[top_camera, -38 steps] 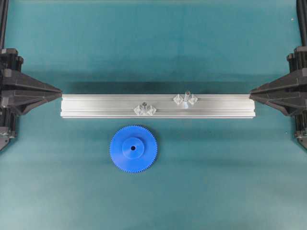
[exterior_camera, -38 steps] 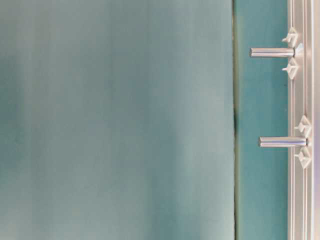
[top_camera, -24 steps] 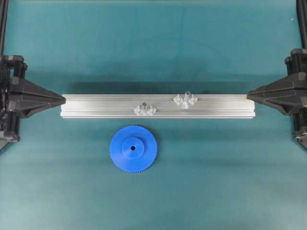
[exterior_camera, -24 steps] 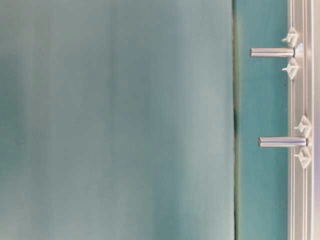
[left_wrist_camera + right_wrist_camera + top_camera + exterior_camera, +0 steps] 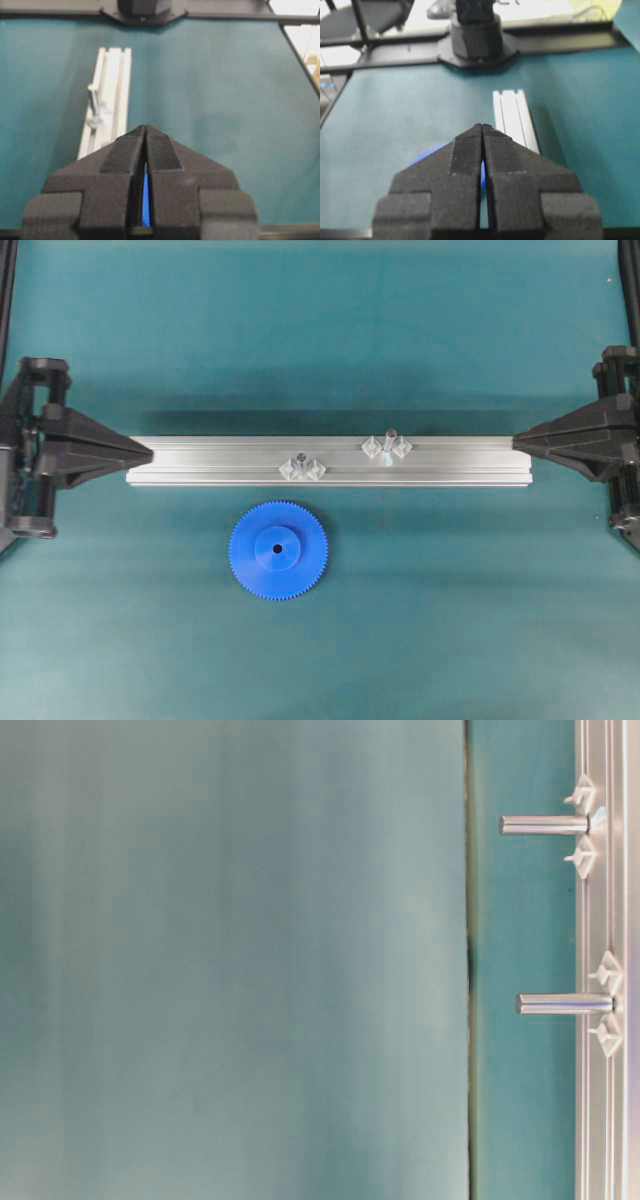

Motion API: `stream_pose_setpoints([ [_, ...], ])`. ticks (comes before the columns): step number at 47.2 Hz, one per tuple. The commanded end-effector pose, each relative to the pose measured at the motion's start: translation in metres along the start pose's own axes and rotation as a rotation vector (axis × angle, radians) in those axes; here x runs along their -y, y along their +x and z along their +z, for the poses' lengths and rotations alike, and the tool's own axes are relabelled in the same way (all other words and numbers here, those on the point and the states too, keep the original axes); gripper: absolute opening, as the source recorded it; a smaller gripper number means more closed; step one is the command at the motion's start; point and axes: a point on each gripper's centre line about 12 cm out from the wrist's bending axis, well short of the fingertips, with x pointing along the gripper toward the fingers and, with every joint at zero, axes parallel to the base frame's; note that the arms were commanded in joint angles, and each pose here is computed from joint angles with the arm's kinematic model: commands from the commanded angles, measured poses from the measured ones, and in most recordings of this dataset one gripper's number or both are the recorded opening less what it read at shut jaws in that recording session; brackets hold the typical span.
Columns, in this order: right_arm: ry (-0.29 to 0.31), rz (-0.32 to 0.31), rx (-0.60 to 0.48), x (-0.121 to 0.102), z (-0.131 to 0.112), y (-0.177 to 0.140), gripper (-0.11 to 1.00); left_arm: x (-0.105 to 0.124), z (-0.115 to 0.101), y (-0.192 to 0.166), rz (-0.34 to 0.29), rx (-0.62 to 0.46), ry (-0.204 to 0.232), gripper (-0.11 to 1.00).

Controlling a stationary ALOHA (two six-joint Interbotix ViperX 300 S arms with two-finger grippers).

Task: Find the location of the shaft and insert the large gear.
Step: 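Move the left gripper toward the blue gear in front of the rail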

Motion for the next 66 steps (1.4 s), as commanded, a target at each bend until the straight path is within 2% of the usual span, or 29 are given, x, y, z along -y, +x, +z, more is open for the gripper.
stream_pose_setpoints([
  [1,0.019,-0.012,-0.019,0.002,0.000,0.001,-0.02,0.002,0.012,0.009,-0.006,0.006,0.005,-0.01],
  [20,0.060,-0.033,-0.169,0.005,-0.020,-0.005,-0.02,0.014,0.007,0.038,-0.047,-0.202,0.015,-0.02],
  [54,0.062,-0.035,-0.190,0.006,-0.028,-0.009,-0.02,0.021,-0.006,0.086,-0.057,-0.427,0.027,-0.02],
  [66,0.063,-0.036,-0.198,0.006,-0.031,-0.009,-0.02,0.023,-0.009,0.103,-0.059,-0.462,0.029,-0.01],
])
